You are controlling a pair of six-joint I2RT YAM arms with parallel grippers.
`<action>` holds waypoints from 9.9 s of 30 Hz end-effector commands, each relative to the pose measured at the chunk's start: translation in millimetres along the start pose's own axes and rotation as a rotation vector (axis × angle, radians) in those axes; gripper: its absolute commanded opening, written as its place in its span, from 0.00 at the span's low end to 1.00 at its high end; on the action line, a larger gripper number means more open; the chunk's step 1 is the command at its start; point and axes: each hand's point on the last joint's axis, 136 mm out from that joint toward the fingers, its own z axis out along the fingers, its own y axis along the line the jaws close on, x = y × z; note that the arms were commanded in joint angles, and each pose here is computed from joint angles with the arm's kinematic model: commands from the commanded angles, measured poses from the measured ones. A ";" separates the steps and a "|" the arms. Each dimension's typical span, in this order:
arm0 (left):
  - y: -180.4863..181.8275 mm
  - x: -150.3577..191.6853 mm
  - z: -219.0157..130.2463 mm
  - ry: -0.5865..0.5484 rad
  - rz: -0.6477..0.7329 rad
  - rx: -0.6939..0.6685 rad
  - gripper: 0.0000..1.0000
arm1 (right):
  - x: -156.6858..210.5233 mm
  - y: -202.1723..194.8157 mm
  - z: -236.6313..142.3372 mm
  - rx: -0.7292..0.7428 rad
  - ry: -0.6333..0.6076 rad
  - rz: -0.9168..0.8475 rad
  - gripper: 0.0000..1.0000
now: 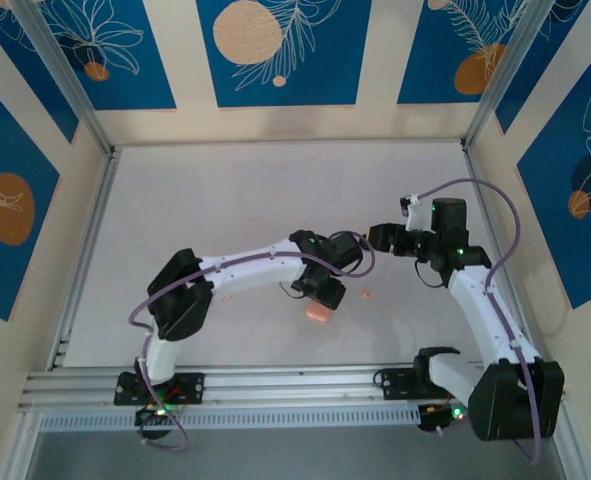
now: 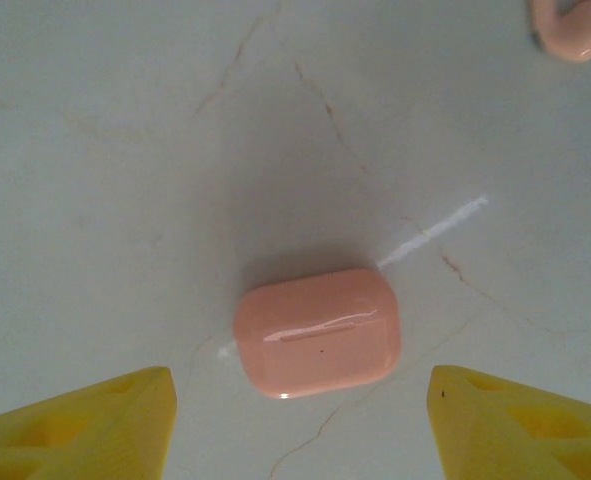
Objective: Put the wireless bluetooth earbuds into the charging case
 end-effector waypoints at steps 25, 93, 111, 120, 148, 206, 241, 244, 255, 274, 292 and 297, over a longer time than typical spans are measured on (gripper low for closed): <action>-11.1 31.4 48.9 0.219 -0.061 -0.065 0.66 | 25.1 2.0 3.0 -0.055 0.039 0.020 0.60; 7.7 30.0 -31.0 -0.882 0.791 0.232 0.48 | 146.0 81.4 28.3 -0.345 0.503 0.118 0.48; 3.3 25.5 -34.6 -0.879 0.768 0.255 0.47 | 166.9 98.1 50.5 -0.349 0.601 0.091 0.48; 5.6 24.9 -38.0 -0.891 0.754 0.246 0.47 | 173.5 108.5 53.6 -0.375 0.634 0.071 0.46; 19.2 29.6 -55.3 -0.923 0.748 0.193 0.78 | 170.2 115.1 57.4 -0.376 0.611 -0.043 0.17; 28.2 68.0 -111.5 -0.784 1.058 0.574 0.37 | 156.1 179.4 25.3 -0.866 0.382 -1.281 0.15; 17.0 43.1 -140.8 -1.187 0.797 0.783 0.15 | 125.1 167.8 -13.9 -0.859 -0.109 -1.033 0.61; 16.1 42.4 -142.4 -1.194 0.795 0.794 0.14 | 124.8 169.5 -13.2 -0.876 -0.111 -1.036 0.57; 15.4 41.1 -144.0 -1.199 0.792 0.802 0.16 | 122.9 174.7 -15.7 -0.917 -0.104 -1.048 0.19; 20.5 52.2 -139.0 -1.078 0.893 0.687 0.46 | 127.4 171.3 -4.6 -0.843 0.060 -1.144 0.14; 18.4 51.1 -136.7 -1.075 0.881 0.710 0.22 | 125.6 179.8 -5.9 -0.892 0.023 -1.134 0.14; 19.3 51.5 -136.3 -1.078 0.877 0.704 0.19 | 123.9 180.9 -5.1 -0.889 0.021 -1.115 0.37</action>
